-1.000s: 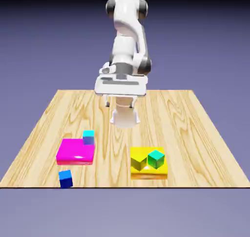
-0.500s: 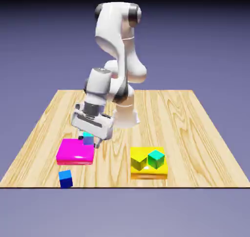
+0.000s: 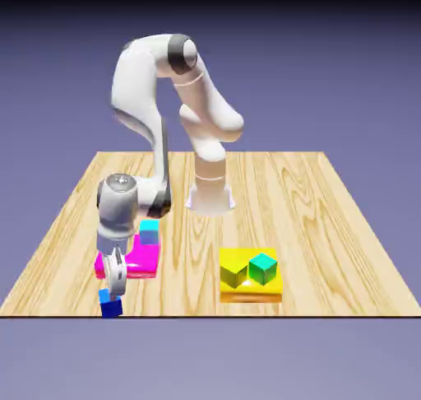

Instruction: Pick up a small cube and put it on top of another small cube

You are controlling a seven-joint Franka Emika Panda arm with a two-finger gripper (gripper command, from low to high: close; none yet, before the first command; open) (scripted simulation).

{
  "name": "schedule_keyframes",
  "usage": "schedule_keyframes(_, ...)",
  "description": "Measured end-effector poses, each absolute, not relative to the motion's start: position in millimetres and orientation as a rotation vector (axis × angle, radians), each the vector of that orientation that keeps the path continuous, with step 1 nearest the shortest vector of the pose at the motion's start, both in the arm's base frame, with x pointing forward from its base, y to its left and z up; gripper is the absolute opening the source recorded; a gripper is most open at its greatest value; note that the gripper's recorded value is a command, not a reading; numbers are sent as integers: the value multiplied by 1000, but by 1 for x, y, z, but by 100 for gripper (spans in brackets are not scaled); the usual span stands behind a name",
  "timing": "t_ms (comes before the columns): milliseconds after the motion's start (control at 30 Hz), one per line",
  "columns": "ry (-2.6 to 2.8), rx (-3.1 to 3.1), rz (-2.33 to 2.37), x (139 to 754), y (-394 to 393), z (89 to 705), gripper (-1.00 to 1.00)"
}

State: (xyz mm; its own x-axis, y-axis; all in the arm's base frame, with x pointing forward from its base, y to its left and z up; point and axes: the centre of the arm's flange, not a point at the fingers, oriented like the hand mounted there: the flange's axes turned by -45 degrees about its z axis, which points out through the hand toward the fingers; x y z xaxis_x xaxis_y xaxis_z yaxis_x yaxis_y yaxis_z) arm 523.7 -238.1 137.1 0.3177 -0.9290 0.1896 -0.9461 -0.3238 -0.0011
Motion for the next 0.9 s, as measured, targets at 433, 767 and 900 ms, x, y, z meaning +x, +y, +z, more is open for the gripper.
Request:
schedule_keyframes(433,-1505,2539,206,488,-236,219,-100)
schedule_keyframes(767,-1103,2672,147,420,-242,268,-100)
schedule_keyframes(900,-958,2731,133,392,-241,285,-100)
